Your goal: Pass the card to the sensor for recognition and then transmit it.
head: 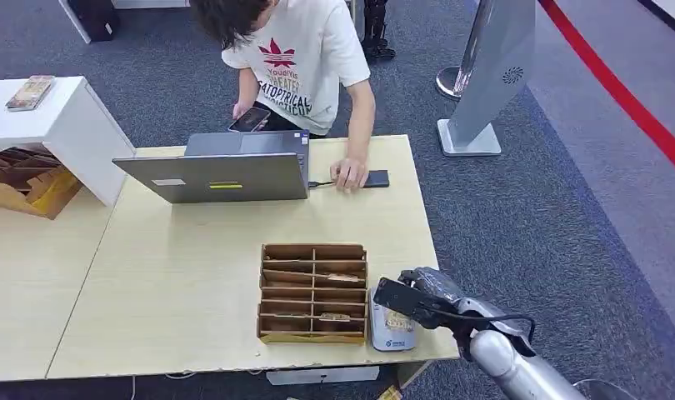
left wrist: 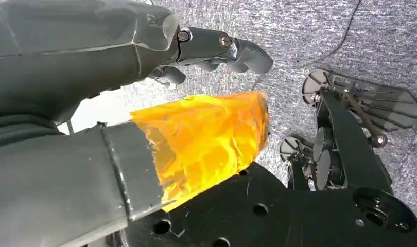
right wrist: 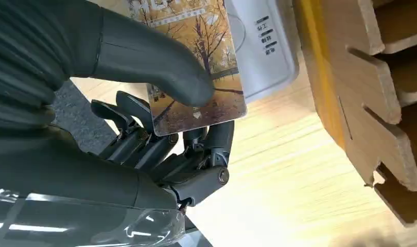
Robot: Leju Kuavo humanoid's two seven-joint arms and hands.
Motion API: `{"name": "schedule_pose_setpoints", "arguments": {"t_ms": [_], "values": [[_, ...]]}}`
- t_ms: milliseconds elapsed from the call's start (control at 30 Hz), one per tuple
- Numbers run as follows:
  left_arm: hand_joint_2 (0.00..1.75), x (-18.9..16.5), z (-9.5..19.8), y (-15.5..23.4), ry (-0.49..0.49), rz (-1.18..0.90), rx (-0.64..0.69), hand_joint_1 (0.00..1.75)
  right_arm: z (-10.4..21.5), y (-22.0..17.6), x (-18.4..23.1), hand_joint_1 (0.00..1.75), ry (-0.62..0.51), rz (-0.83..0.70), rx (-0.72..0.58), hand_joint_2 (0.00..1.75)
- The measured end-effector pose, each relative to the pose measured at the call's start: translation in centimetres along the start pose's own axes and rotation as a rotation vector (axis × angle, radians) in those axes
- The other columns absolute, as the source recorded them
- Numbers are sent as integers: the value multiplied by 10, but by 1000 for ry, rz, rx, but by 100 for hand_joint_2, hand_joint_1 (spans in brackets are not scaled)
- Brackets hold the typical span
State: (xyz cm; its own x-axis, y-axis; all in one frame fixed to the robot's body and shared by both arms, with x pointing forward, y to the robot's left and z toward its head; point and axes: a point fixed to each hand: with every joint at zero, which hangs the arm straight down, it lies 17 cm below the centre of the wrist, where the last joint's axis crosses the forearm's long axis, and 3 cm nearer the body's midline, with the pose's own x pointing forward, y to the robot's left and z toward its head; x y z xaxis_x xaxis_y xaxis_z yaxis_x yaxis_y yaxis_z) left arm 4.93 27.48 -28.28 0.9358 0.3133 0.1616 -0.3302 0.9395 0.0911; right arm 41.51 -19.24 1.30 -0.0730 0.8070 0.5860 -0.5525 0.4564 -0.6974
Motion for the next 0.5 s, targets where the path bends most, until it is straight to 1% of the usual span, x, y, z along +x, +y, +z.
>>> {"name": "schedule_pose_setpoints", "arguments": {"t_ms": [500], "values": [[0,-2,0,1,2,0,2,0,0,3,1,175,-3,2,9,175]]}}
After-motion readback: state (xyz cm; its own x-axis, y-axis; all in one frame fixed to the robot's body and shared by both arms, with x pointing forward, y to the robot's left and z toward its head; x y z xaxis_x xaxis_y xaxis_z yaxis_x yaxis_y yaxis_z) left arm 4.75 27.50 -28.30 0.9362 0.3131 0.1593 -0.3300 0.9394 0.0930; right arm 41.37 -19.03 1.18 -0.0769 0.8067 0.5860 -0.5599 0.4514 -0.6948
